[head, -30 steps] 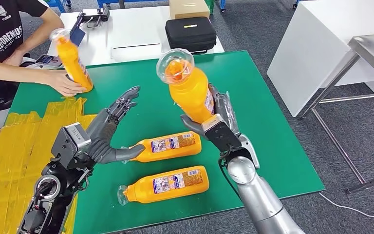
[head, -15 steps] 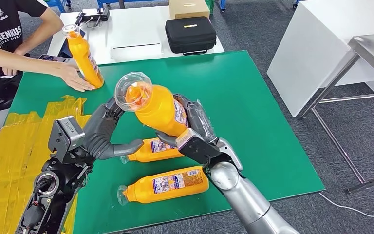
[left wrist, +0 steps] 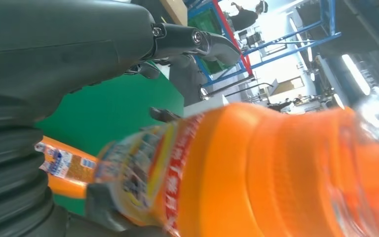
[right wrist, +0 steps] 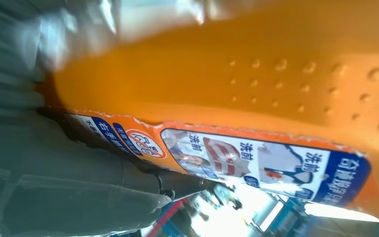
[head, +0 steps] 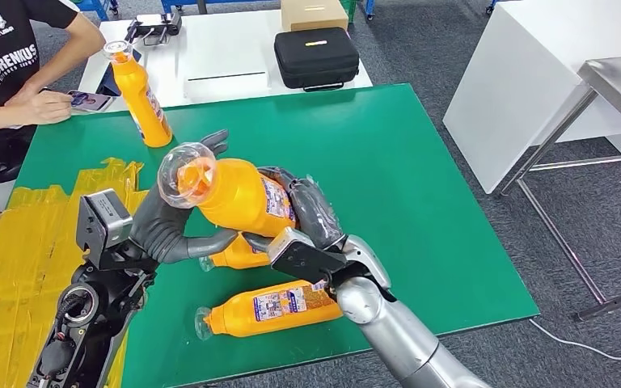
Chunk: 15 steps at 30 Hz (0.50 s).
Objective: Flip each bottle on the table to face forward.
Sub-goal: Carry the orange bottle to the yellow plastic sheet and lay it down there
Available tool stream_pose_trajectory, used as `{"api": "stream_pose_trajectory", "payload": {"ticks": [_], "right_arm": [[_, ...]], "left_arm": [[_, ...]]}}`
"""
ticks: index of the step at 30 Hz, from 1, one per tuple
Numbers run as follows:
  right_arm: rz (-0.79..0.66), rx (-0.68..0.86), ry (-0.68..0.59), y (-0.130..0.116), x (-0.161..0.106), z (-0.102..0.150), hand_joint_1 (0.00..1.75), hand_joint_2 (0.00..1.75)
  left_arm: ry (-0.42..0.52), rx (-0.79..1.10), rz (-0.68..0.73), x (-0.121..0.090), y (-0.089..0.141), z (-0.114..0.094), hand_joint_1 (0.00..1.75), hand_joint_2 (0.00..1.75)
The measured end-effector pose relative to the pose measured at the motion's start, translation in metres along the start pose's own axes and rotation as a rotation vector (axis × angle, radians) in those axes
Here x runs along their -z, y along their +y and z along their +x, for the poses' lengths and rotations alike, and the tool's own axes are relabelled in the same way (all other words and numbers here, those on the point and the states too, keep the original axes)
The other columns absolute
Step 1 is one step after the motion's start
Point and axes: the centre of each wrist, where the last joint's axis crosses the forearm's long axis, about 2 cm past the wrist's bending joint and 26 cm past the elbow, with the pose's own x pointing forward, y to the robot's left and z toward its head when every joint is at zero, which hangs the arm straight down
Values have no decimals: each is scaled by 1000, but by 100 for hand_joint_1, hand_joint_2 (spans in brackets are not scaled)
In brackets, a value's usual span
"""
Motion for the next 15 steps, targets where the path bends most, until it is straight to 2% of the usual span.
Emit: {"api": "stream_pose_trajectory", "payload": {"ticks": [15], "right_arm": [[78, 35, 35, 21, 14, 3, 175, 175]], "left_arm": [[-22, -49, 5, 2, -3, 1, 0, 175]]}}
